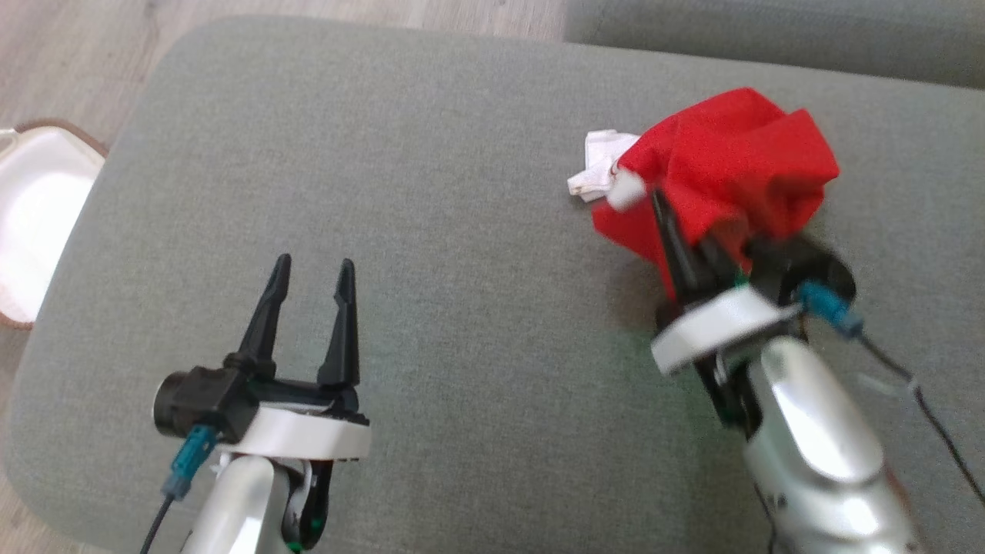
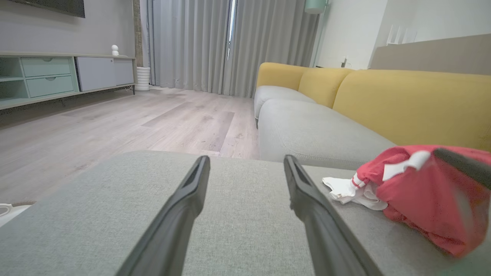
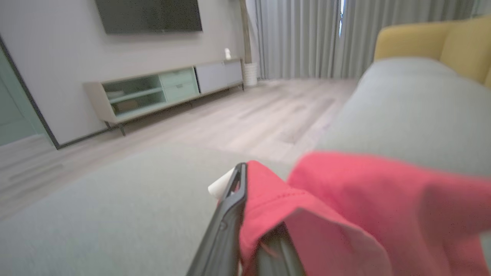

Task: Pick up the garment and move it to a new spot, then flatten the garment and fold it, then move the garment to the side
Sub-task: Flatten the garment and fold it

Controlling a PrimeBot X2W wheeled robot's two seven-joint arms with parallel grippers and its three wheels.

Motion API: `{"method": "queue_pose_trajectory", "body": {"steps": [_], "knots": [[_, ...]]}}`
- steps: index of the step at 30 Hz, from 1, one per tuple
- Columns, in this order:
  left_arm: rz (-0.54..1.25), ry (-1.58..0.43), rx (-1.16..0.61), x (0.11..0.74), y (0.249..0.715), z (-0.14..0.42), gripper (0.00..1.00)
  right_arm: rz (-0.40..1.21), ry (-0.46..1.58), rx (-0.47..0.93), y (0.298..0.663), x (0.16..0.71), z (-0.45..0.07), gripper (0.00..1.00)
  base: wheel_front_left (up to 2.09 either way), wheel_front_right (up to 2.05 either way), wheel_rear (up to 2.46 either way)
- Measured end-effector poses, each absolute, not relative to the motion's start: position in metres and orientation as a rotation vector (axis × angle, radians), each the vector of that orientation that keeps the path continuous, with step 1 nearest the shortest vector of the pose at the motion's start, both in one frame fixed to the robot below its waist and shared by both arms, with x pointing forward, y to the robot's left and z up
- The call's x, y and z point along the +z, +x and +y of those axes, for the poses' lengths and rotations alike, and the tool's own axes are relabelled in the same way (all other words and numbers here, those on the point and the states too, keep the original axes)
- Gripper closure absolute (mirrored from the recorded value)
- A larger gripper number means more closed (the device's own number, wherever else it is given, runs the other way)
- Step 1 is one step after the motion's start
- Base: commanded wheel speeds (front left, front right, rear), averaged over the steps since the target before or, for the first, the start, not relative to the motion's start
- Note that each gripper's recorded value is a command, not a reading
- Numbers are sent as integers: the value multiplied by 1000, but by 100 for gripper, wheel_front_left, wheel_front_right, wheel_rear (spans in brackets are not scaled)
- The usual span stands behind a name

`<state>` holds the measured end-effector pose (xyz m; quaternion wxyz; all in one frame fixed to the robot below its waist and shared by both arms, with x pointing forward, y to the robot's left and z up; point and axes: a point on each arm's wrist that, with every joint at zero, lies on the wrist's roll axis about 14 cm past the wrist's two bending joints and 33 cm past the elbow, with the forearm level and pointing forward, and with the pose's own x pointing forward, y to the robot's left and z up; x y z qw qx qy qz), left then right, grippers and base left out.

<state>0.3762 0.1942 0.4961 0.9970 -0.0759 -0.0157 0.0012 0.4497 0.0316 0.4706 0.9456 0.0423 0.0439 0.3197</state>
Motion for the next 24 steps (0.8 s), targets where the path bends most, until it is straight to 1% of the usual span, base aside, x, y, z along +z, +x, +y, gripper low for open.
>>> {"method": "queue_pose_trajectory", "body": {"steps": [2,5,10,11,14,18,20,22,24], "knots": [[-52,-157,17,502,375,198,0,-5,102,673,457,504,41,100,0,0,0],[-79,-169,21,511,373,198,0,-160,69,735,466,562,61,100,0,0,0],[-138,-197,47,528,363,206,0,-387,-11,859,467,663,105,100,0,0,0],[-148,-197,60,531,357,210,0,-481,-33,876,470,701,116,100,0,0,0],[-143,-194,85,528,345,216,0,-601,12,880,473,762,124,100,0,0,0],[-141,-198,125,525,331,226,0,-749,75,906,459,834,134,100,0,0,0],[-138,-195,138,523,327,230,0,-807,103,880,457,863,126,100,0,0,0],[-135,-193,147,522,328,233,0,-863,139,819,463,885,105,100,0,0,0],[-136,-193,140,523,331,231,0,-849,154,740,483,882,79,100,0,0,0]]}}
